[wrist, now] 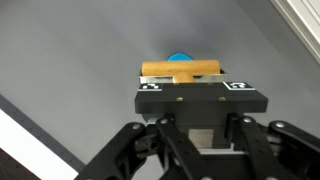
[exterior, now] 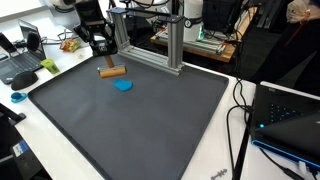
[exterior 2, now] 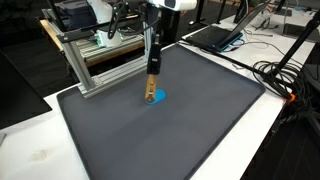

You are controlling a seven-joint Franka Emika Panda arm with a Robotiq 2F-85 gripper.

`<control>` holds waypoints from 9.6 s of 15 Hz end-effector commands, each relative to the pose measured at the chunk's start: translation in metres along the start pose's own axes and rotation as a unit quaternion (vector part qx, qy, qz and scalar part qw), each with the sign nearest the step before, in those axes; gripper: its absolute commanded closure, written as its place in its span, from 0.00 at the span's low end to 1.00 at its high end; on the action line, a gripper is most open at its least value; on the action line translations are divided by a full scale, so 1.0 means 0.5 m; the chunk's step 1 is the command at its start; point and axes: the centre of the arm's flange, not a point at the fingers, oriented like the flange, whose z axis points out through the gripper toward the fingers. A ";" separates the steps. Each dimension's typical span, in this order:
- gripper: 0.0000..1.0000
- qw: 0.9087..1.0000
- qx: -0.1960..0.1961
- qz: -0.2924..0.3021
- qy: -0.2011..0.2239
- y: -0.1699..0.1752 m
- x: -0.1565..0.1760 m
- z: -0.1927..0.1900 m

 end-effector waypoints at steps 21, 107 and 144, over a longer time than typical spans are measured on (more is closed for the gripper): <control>0.78 0.925 0.001 0.374 0.071 -0.056 0.002 0.020; 0.78 0.907 0.060 0.412 -0.061 0.003 0.034 0.173; 0.78 0.905 0.014 0.422 0.050 -0.174 -0.158 -0.134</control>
